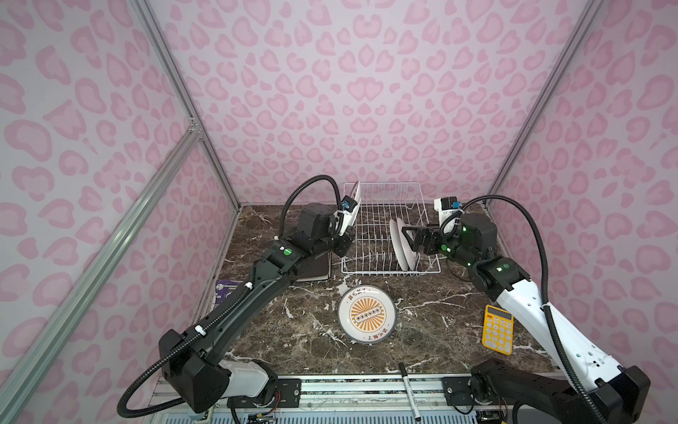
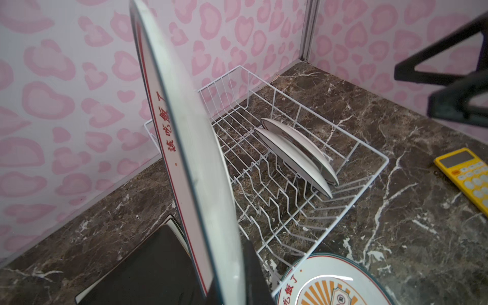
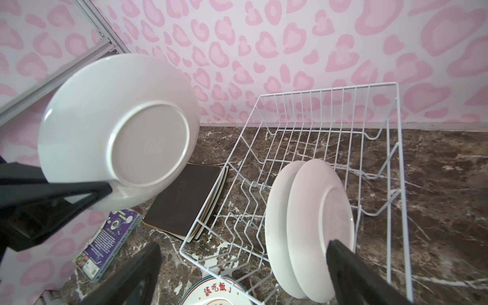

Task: Unload the plates from the dish rack
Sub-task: 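Swing the plate toward the right gripper while the right gripper rises to meet it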

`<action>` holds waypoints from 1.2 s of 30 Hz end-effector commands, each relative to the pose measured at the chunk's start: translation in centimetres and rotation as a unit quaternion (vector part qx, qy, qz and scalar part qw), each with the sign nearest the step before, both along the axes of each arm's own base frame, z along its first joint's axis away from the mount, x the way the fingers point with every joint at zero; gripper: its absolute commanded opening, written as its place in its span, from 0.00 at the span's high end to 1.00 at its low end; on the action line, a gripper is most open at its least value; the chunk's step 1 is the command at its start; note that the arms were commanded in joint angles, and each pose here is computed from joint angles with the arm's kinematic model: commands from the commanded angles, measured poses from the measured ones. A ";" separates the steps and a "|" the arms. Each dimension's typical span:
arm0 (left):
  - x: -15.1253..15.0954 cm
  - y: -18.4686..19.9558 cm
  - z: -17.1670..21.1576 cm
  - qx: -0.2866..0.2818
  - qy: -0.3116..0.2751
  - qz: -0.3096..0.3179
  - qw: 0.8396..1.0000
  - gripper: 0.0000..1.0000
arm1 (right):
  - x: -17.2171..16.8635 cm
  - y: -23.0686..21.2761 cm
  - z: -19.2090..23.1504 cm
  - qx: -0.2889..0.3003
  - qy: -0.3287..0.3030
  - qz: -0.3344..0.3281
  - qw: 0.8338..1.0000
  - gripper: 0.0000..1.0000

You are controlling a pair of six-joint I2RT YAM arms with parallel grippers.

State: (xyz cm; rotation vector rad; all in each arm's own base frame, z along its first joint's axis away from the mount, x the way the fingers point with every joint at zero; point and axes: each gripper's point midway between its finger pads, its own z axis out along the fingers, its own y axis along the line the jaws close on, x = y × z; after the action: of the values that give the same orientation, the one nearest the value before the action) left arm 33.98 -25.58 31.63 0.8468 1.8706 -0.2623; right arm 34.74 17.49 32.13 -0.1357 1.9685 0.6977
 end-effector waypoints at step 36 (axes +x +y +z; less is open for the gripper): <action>-2.0 -3.9 -4.9 0.355 -0.291 -0.056 0.887 0.97 | 2.3 5.2 -4.2 0.065 0.197 0.032 0.978 0.55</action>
State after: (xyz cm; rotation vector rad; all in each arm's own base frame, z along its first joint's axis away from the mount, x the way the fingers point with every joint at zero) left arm 31.20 -29.28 24.46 1.4341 1.3758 0.5549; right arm 36.94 22.94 28.76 -0.0102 2.2573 0.9759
